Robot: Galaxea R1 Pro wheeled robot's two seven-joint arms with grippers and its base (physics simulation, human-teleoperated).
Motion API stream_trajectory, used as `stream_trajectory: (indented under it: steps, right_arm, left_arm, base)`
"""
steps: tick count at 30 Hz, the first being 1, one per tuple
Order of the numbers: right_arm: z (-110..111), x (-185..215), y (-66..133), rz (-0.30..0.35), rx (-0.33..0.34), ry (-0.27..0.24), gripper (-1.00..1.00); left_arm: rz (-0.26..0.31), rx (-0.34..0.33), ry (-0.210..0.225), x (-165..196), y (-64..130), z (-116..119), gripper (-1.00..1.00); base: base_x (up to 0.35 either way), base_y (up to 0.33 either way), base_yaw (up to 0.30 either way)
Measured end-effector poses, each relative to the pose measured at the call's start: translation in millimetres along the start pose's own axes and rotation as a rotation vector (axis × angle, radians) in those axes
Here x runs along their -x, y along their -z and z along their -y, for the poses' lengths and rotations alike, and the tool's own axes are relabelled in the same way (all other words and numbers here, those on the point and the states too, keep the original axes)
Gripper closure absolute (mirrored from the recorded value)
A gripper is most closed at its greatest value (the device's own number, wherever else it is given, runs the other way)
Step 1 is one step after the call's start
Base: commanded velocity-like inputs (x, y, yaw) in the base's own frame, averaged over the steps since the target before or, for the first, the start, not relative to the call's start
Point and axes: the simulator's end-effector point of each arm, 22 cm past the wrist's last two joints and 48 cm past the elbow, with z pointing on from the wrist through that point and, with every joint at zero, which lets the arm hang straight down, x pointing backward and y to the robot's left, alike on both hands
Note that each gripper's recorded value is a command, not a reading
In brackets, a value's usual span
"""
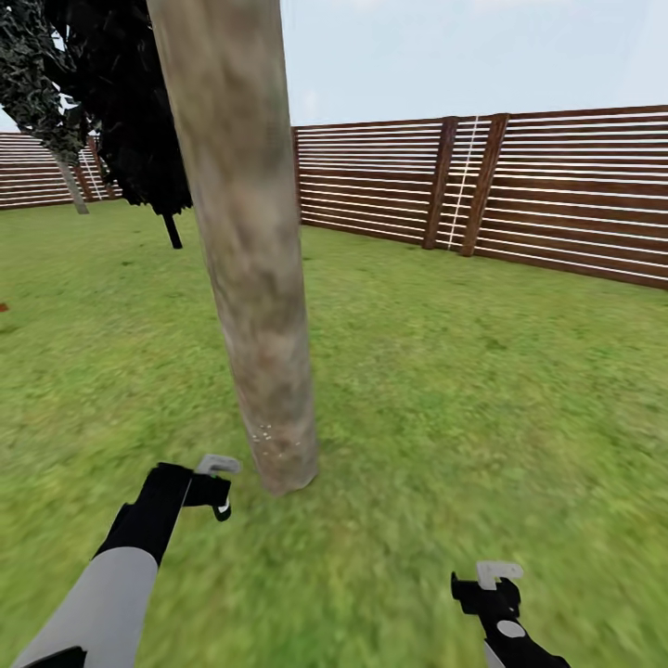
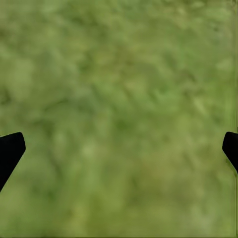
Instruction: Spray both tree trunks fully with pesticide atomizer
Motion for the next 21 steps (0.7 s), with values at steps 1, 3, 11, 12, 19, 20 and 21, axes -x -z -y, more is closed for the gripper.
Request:
stream_trajectory:
  steps: [1, 3, 11, 12, 19, 20, 21]
  right_arm:
    - [0, 0, 0.0, 0.000, 0.000, 0.000, -1.00]
    - [0, 0, 0.0, 0.000, 0.000, 0.000, -1.00]
    - [0, -2, 0.0, -0.004, 0.000, 0.002, -1.00]
    - [0, -2, -0.1, -0.004, 0.000, 0.002, -1.00]
    - [1, -2, -0.2, -0.004, -0.002, 0.005, -1.00]
    - [2, -2, -0.1, -0.005, -0.003, 0.005, -1.00]
    - [1, -3, 0.3, -0.005, -0.003, 0.005, -1.00]
  left_arm:
    - [0.000, 0.000, -0.001, 0, -0.1, 1, 1.00]
    - [0.001, -0.001, -0.002, 0, -0.2, 2, 1.00]
    - [0.014, 0.006, -0.002, 9, 1.7, -1, 1.00]
    - [0.016, 0.007, -0.001, 9, 2.0, -2, 1.00]
    - [0.048, 0.023, 0.003, 16, 8.5, -10, 1.00]
    - [0.045, 0.021, 0.004, 15, 7.8, -8, 1.00]
    - [0.039, 0.019, 0.004, 13, 6.6, -7, 1.00]
  base:
    - [0.205, -0.192, 0.000]
    - [0.213, -0.198, 0.000]
    - [0.007, -0.234, 0.000]
    - [-0.232, -0.210, 0.000]
    - [-0.250, -0.203, 0.000]
    - [-0.061, -0.253, 0.057]
    - [0.051, -0.246, 0.134]
